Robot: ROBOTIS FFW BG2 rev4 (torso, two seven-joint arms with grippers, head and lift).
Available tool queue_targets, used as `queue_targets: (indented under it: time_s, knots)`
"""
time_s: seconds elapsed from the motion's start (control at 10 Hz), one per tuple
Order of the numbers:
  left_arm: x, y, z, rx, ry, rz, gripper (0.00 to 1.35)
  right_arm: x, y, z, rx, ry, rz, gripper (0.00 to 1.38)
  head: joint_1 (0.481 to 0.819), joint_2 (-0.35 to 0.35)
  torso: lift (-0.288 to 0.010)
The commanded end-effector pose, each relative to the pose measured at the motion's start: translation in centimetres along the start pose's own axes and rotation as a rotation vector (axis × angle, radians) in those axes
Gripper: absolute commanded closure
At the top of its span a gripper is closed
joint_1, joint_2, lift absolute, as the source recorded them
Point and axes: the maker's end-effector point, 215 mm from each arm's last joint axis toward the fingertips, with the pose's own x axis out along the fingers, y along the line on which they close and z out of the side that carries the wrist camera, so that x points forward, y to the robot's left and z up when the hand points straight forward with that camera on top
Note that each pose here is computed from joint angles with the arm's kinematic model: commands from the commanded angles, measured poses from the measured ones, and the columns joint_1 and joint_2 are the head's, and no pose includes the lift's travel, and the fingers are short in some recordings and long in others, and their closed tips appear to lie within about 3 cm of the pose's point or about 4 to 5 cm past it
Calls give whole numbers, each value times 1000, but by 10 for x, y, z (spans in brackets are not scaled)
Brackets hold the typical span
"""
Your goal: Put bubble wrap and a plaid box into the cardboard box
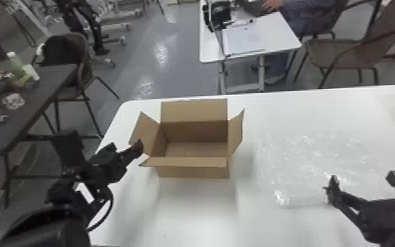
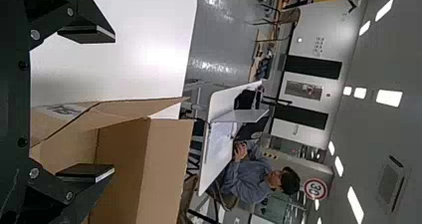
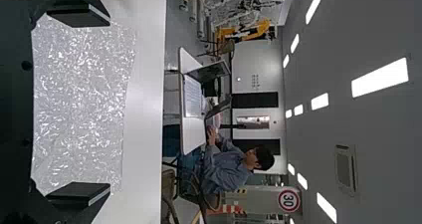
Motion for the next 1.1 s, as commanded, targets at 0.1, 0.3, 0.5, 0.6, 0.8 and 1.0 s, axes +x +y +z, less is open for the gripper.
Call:
queue_targets:
  time_s: [0.1, 0.3, 0.5, 0.6, 0.8, 1.0]
  knots:
    - [14, -13, -8, -65, -7, -42, 352, 1, 2, 0, 4, 0, 8, 124, 695, 243, -110]
    - [26, -25, -17, -110, 5, -77, 352, 2, 4, 0, 5, -2, 20, 124, 695, 226, -110]
    - [31, -31, -18, -135, -3, -95, 349, 3, 4, 0, 5, -2, 21, 124, 695, 214, -110]
    - [35, -34, -17, -143, -8, -102, 352, 3, 4, 0, 4, -3, 21, 124, 695, 207, -110]
    - [40, -32, -19, -145, -5, -106, 352, 4, 6, -1, 8, -3, 25, 124, 695, 201, -110]
    - [42, -29, -18, -127, -7, -98, 352, 4, 6, -2, 10, -2, 29, 124, 695, 201, -110]
